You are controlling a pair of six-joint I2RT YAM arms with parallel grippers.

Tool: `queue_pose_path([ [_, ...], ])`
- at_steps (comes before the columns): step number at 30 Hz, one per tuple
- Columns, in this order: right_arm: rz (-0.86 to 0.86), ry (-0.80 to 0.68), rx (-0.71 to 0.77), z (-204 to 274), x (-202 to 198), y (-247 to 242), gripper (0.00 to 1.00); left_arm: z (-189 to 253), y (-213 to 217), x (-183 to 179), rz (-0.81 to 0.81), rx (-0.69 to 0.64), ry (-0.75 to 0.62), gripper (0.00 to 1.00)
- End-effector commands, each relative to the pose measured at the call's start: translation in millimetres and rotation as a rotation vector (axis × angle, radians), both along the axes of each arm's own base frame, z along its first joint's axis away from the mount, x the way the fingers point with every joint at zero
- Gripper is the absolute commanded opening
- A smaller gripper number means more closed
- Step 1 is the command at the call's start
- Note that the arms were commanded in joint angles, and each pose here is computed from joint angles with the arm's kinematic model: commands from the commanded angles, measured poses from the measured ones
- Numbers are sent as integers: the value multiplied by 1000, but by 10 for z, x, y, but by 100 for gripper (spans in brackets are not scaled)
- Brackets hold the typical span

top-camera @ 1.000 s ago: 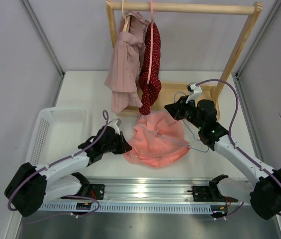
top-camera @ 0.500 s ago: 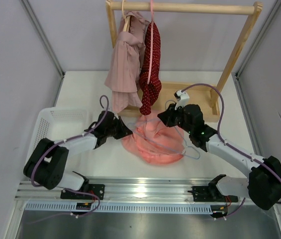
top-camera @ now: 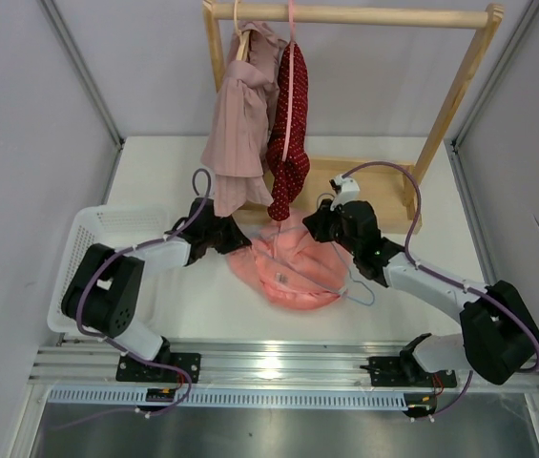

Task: Place the skirt on the hanger

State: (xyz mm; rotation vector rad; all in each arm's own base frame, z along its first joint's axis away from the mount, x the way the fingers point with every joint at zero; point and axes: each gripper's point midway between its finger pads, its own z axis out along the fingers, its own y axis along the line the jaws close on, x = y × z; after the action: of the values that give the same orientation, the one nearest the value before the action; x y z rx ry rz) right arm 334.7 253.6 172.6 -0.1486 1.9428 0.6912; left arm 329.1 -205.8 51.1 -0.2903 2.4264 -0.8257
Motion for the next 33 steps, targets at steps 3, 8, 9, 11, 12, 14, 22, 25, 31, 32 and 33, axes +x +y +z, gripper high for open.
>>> queue_pose_path([
  [3,26,16,-58,-112,-69,135,0,418,-6,-21,-71,47,-155,20],
  [8,28,11,-68,-105,-78,179,0,551,56,-187,-119,146,-200,34],
  [9,26,10,-67,-97,-76,188,0,565,31,-228,-132,178,-210,35],
  [11,24,9,-71,-89,-73,193,0,593,59,-326,-161,243,-218,37],
  [12,26,7,-70,-82,-79,206,0,610,20,-384,-179,262,-227,37],
  [14,23,7,-73,-83,-73,214,0,671,43,-468,-182,289,-243,37],
  [22,23,16,-84,-97,-37,251,0,796,66,-1204,-151,381,-317,35],
  [25,24,16,-84,-90,-23,267,0,645,165,-1486,-118,363,-294,29],
  [31,23,13,-79,-69,-4,295,0,275,142,-1960,-233,495,-222,28],
  [32,20,13,-79,-72,2,293,0,268,86,-2037,-266,516,-234,29],
  [33,21,15,-77,-71,3,298,0,231,73,-2068,-273,533,-228,30],
])
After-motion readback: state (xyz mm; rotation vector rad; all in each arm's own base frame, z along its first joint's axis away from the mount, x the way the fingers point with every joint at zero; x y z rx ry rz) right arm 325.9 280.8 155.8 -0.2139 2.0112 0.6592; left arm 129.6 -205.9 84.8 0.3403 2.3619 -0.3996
